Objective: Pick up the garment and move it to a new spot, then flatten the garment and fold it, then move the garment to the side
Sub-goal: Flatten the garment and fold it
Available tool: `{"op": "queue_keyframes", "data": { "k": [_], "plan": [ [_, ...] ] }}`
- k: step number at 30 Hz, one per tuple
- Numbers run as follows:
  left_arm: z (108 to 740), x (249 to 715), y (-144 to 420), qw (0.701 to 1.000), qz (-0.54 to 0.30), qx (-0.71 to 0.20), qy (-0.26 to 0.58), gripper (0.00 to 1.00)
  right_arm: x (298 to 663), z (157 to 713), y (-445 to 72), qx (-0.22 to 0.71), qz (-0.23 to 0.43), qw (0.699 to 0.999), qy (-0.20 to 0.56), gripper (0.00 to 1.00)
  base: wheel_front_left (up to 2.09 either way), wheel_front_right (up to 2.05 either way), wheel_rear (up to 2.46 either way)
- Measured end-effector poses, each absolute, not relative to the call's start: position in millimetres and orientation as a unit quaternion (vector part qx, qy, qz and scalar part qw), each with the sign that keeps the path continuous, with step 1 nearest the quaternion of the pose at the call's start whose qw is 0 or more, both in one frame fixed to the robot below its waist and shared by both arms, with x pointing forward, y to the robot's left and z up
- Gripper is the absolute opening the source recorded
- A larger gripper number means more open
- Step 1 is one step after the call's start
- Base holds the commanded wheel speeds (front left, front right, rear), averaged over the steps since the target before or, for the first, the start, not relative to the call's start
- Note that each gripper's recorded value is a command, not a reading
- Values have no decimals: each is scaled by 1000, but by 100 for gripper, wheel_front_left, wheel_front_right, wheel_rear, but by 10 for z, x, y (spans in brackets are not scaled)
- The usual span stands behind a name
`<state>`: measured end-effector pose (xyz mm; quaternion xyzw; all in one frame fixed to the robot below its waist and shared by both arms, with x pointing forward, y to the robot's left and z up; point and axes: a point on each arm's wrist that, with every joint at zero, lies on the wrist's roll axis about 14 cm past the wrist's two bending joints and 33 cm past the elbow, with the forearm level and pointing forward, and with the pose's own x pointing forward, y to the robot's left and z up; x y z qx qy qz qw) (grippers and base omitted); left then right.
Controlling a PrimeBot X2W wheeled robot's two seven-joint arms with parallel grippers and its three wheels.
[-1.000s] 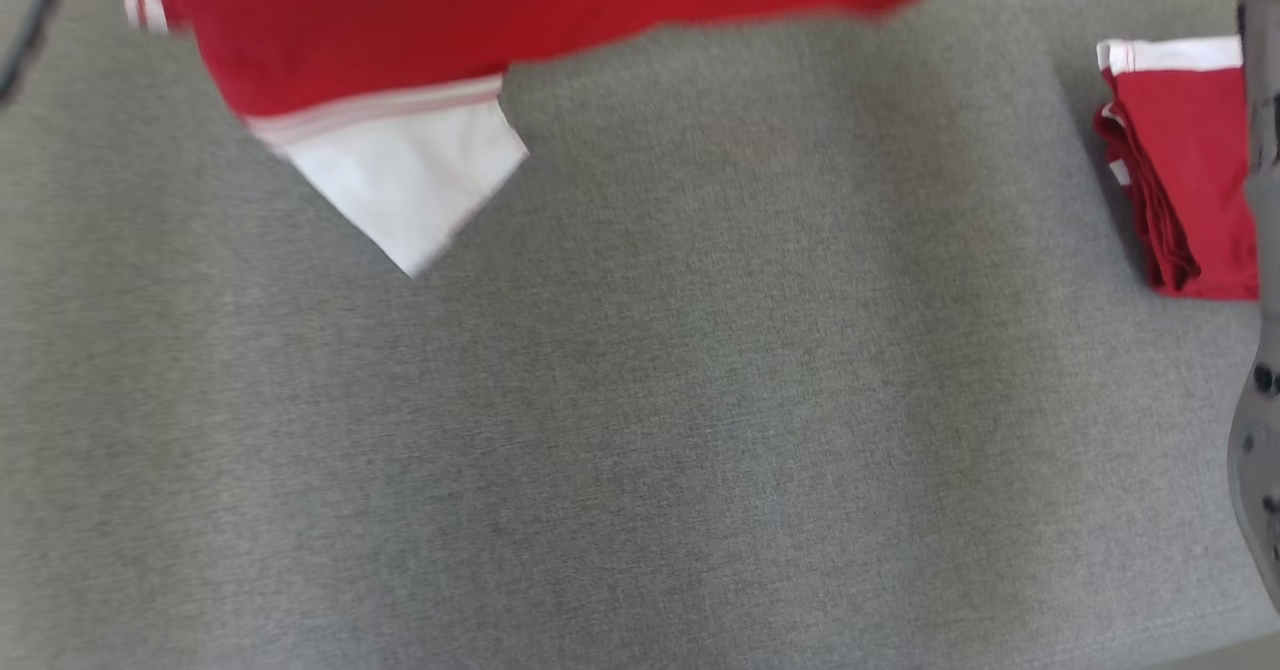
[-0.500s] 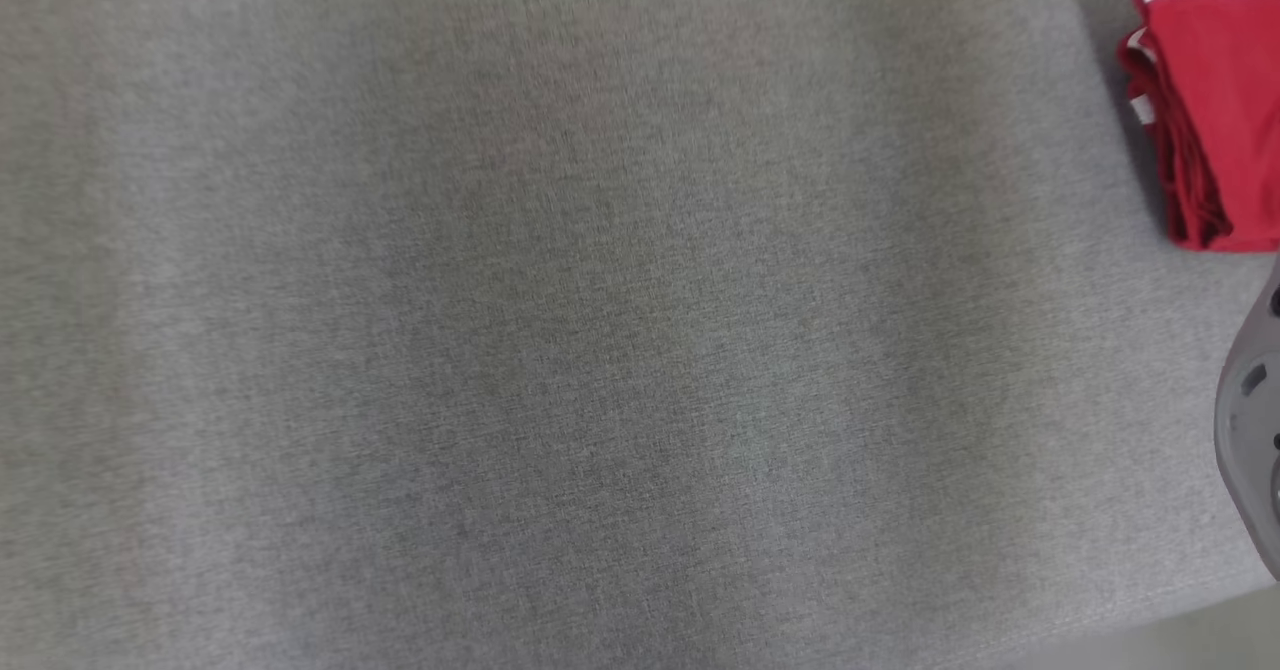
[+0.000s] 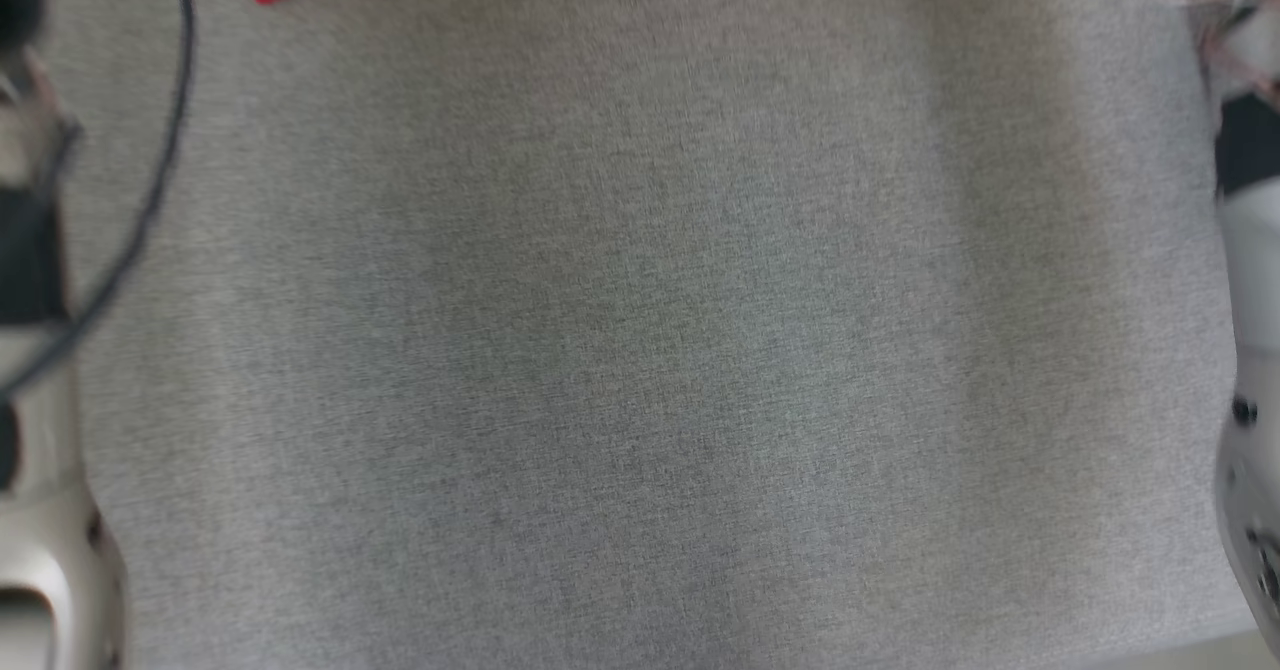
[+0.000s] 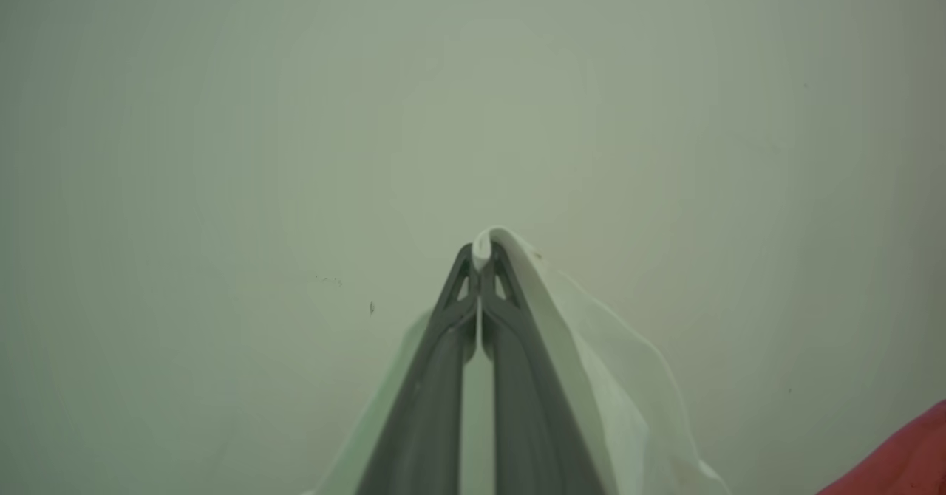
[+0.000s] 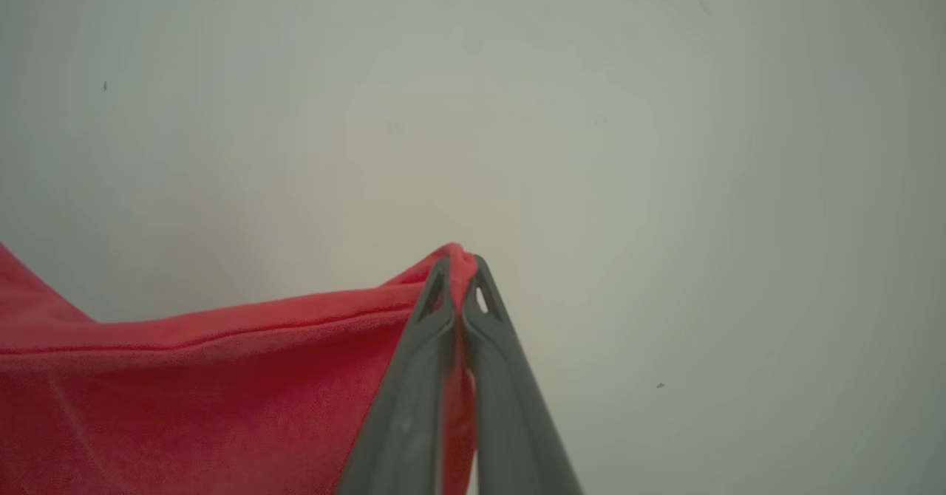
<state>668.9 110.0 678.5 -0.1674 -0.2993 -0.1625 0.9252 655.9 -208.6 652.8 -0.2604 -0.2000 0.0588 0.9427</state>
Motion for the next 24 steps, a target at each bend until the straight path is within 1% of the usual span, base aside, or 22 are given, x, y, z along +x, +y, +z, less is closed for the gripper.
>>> {"op": "queue_keyframes", "data": {
  "k": [4, 10, 12, 15, 19, 20, 22, 23, 24],
  "plan": [
    [6624, 6495, 1159, 928, -164, -188, -277, 0, 6440, 6261, -2147, -240, 75, 956, -152, 0, 0, 0, 0],
    [6354, 6163, 1316, 937, -156, -227, -218, 0, 6243, 6037, -2300, -165, 61, 983, -53, 0, 0, 0, 0],
    [6159, 5916, 1325, 939, -152, -236, -196, 0, 6067, 5972, -2301, -141, 66, 987, -44, 0, 0, 0, 0],
    [5845, 5543, 1365, 943, -131, -262, -155, 0, 5706, 5638, -2372, -124, 65, 990, 10, 0, 0, 0, 0],
    [5614, 5106, 1342, 942, -111, -294, -118, 0, 5352, 5568, -2342, -102, 66, 992, 30, 0, 0, 0, 0],
    [5486, 4927, 1351, 942, -99, -305, -96, 0, 5182, 5485, -2339, -94, 65, 992, 44, 0, 0, 0, 0],
    [5409, 4777, 1344, 944, -96, -304, -81, 0, 5042, 5384, -2333, -93, 63, 992, 65, 0, 0, 0, 0],
    [5409, 4777, 1344, 944, -96, -304, -81, 0, 5042, 5384, -2333, -93, 63, 992, 65, 0, 0, 0, 0],
    [5353, 4651, 1368, 946, -86, -305, -72, 0, 4949, 5351, -2339, -91, 59, 991, 76, 0, 0, 0, 0]
  ]
}}
